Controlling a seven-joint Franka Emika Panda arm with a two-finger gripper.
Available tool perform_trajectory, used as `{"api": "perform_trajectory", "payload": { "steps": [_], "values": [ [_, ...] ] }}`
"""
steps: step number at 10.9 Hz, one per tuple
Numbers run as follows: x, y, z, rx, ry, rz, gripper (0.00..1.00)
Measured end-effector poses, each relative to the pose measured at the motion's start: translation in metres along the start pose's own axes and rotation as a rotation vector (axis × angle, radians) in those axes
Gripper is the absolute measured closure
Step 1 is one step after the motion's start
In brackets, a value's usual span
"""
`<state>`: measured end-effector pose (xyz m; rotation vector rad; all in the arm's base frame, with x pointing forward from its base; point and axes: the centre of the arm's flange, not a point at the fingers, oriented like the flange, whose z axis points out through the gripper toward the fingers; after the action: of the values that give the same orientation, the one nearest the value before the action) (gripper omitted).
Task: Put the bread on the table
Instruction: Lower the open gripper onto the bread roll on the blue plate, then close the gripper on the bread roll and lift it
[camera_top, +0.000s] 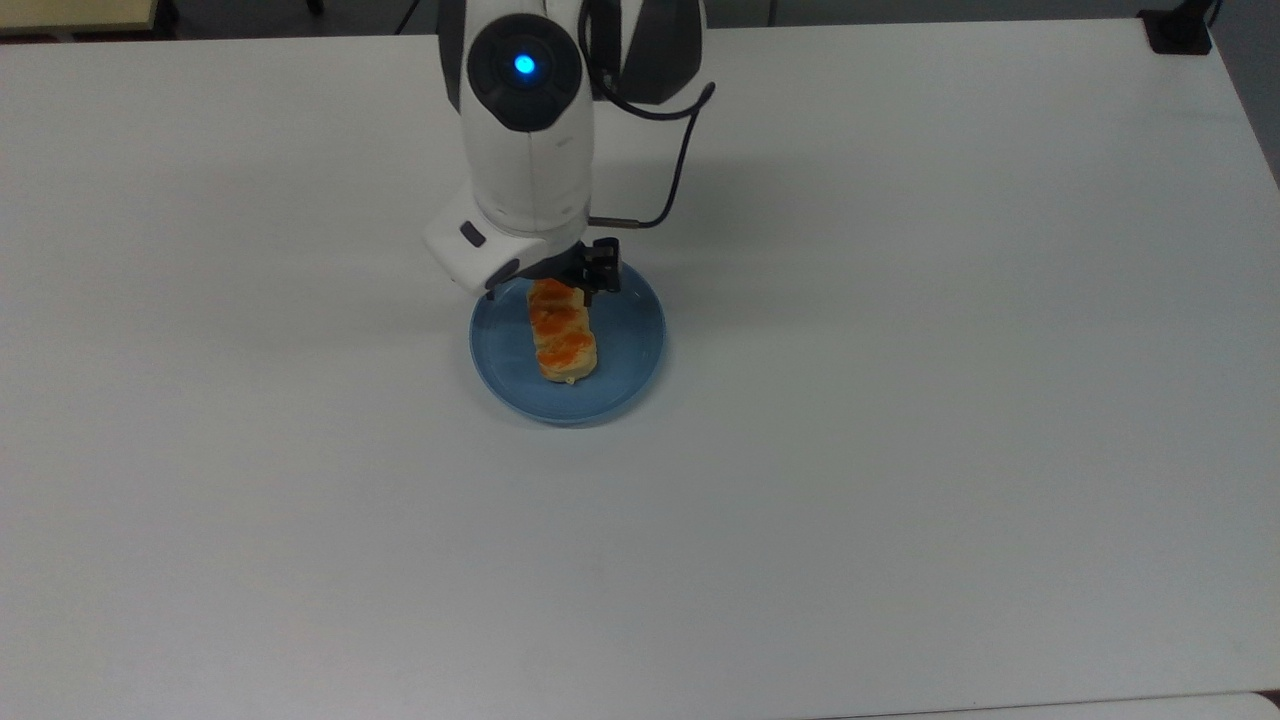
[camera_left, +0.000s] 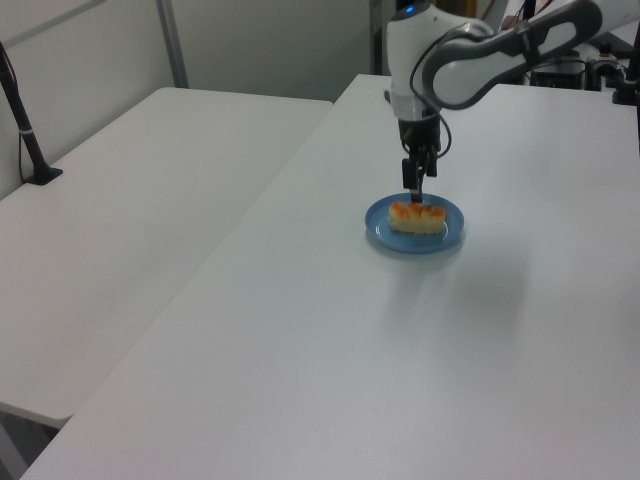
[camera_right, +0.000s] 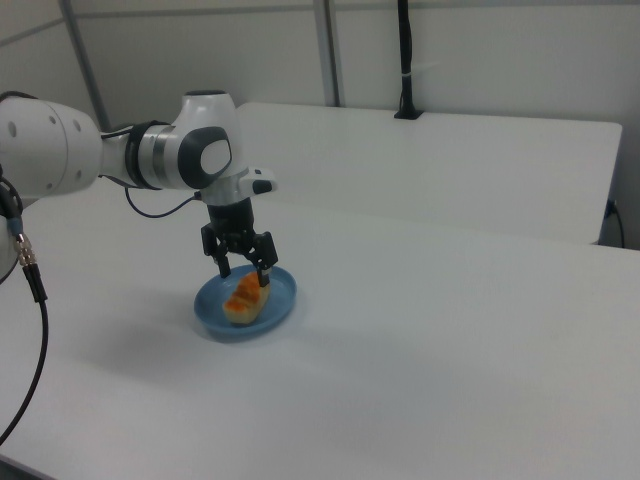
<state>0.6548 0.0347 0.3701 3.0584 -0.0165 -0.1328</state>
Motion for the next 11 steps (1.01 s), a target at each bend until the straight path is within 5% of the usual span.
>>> {"api": "perform_trajectory", "payload": {
  "steps": [8,11],
  "values": [
    [0.013,-0.025,0.046,-0.055,0.007,-0.033,0.07],
    [0.015,-0.031,0.054,-0.055,0.008,-0.044,0.48]
  ]
}}
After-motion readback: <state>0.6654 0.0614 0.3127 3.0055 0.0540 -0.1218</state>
